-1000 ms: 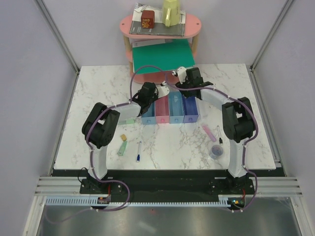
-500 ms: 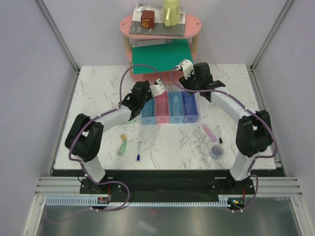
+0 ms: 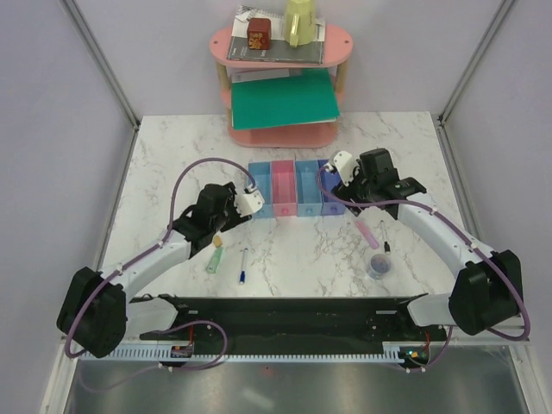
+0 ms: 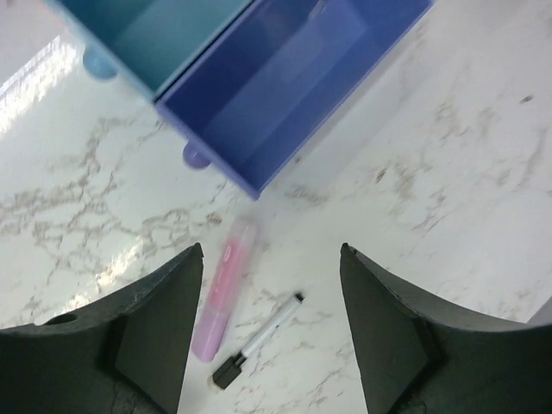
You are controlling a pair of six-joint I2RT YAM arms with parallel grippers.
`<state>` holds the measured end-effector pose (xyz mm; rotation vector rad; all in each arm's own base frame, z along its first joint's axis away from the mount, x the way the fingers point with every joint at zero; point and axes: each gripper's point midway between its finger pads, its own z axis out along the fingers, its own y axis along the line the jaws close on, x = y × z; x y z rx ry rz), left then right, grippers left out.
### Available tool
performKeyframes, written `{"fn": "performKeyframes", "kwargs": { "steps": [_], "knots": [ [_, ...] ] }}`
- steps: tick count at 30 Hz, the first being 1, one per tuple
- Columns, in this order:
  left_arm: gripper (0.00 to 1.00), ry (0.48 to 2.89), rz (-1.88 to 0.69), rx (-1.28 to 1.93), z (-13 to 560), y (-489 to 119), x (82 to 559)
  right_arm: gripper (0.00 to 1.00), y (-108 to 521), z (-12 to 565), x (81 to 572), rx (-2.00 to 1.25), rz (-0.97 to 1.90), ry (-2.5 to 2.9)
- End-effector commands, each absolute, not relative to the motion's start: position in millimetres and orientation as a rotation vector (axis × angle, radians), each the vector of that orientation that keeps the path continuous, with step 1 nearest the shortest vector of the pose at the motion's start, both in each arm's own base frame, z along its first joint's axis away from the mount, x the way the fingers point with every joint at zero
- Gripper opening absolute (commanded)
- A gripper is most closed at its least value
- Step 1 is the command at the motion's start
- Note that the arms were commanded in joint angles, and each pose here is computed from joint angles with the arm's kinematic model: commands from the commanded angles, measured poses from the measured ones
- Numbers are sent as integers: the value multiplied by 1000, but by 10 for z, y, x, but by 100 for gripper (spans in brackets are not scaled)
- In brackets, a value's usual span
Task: Sort the stationery into containers
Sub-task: Pick up the pen from the center of the board.
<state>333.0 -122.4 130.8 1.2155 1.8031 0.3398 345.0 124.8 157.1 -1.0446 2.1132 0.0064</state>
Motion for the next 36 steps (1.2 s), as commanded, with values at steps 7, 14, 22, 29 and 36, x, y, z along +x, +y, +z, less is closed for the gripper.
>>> {"fn": "performKeyframes", "kwargs": {
  "steps": [7,14,22,29,36],
  "knots": [
    [81,1734,316,1486,963,-796,3386,73,1229,1059,3165,-1164,70,2222],
    [81,1686,206,1629,958,-715,3770,73,1280,793,3194,-1191,108,2282],
    [81,1666,69,1683,915,-868,3854,73,1163,607,3163,-1218,53,2315],
    [78,1835,-5,1578,806,-846,3787,73,1050,564,3156,-1167,55,2340],
    [78,2104,-193,1348,821,-875,3558,73,988,629,3182,-1137,46,2327]
  ]
}}
